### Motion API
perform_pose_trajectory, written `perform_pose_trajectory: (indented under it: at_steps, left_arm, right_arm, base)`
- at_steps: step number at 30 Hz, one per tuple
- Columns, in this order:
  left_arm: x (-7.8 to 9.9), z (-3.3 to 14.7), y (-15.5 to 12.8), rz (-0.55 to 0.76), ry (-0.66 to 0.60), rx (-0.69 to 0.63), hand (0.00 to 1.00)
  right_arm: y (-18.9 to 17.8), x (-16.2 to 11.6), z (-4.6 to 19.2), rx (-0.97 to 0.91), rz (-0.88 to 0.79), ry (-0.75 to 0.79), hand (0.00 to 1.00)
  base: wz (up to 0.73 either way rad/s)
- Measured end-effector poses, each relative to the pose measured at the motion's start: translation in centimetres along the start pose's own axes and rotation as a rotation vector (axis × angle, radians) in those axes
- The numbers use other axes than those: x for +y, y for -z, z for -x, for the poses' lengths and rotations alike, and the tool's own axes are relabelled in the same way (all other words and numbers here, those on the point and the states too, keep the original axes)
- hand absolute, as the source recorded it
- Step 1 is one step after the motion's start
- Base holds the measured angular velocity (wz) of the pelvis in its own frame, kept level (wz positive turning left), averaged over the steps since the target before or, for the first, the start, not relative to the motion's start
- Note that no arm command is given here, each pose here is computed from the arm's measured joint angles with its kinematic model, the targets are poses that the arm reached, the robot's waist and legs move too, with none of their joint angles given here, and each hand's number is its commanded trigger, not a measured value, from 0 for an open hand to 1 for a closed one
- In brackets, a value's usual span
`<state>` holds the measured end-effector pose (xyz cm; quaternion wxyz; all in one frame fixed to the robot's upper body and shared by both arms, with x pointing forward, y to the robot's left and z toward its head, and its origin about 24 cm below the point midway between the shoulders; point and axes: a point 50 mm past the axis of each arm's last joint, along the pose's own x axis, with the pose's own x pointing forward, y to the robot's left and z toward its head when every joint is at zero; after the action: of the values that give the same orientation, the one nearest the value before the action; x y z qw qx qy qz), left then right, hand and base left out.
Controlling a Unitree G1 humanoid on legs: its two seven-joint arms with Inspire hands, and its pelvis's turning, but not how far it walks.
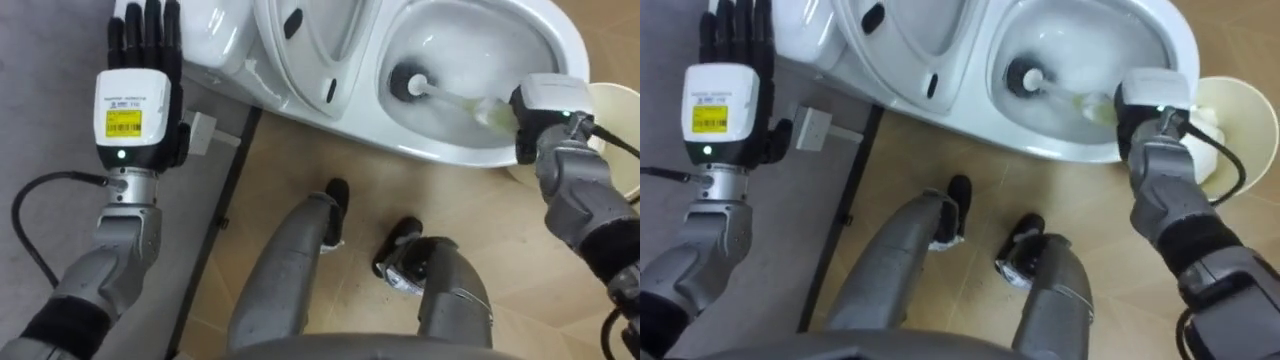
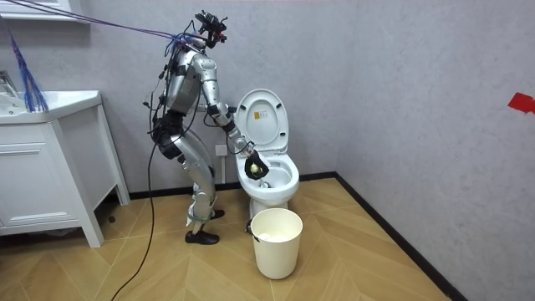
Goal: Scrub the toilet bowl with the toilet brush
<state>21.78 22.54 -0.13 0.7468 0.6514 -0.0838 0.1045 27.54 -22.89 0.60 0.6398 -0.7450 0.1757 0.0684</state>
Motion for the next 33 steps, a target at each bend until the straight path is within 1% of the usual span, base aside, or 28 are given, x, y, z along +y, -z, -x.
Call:
perform_pose_trajectory:
  at_steps: [3,5,7,10,12,13,15,16,18,19,22,24,29,31,33]
  left_arm:
    - [-0.1,0.5,0.3,0.040,-0.005,0.035,0.00]
    - [-0.1,0.7,0.3,0.052,-0.011,0.044,0.00]
    - [-0.1,0.8,0.4,0.062,-0.014,0.052,0.00]
    - [-0.3,0.8,0.5,0.100,-0.010,0.066,0.00]
    - [-0.1,0.7,1.2,0.078,-0.016,0.053,0.00]
    - [0.2,0.5,1.4,0.070,-0.027,0.043,0.00]
    - [0.8,0.0,1.9,0.028,-0.056,0.017,0.00]
    - [0.9,0.0,1.9,0.024,-0.068,0.017,0.00]
    - [1.2,0.4,2.0,0.025,-0.098,0.036,0.00]
    - [1.4,0.2,2.0,0.015,-0.118,0.034,0.00]
    - [1.6,0.1,2.0,-0.018,-0.133,0.022,0.00]
    - [1.4,0.1,1.8,-0.027,-0.138,0.029,0.00]
    - [1.2,0.2,1.4,-0.042,-0.137,0.033,0.00]
    - [1.1,0.2,1.3,-0.053,-0.130,0.026,0.00]
    - [0.6,0.5,1.2,-0.052,-0.090,0.028,0.00]
  right_arm:
    - [-1.2,-0.7,1.3,-0.029,0.031,0.005,1.00]
    - [-1.3,-0.7,1.5,-0.028,0.053,0.000,1.00]
    - [-1.1,-1.0,1.4,-0.021,0.064,-0.001,1.00]
    - [0.5,-0.7,0.2,0.016,0.044,-0.029,1.00]
    - [2.5,0.1,-1.4,0.062,-0.136,-0.100,1.00]
    - [3.0,0.3,-1.7,0.078,-0.203,-0.120,1.00]
    - [4.5,1.1,-2.3,0.131,-0.478,-0.162,1.00]
    - [4.7,1.0,-2.4,0.139,-0.540,-0.156,1.00]
    - [5.4,-1.2,-3.4,0.155,-0.745,-0.068,1.00]
    - [6.2,-2.0,-3.7,0.183,-0.770,-0.034,1.00]
    - [7.0,-2.0,-3.7,0.217,-0.787,-0.009,1.00]
    - [7.1,-2.2,-3.7,0.223,-0.806,0.013,1.00]
    - [7.0,-1.7,-3.5,0.219,-0.813,0.010,1.00]
    - [7.0,-1.2,-3.3,0.221,-0.812,0.012,1.00]
    - [6.6,0.0,-2.7,0.213,-0.804,-0.001,1.00]
  base:
    - [-0.09]
    - [0.00]
    - [0.00]
    - [0.01]
    - [-0.02]
    - [0.17]
    - [0.19]
    - [0.13]
    - [0.13]
    - [0.00]
    - [0.00]
    - [-0.11]
    - [-0.03]
    - [0.03]
    - [0.00]
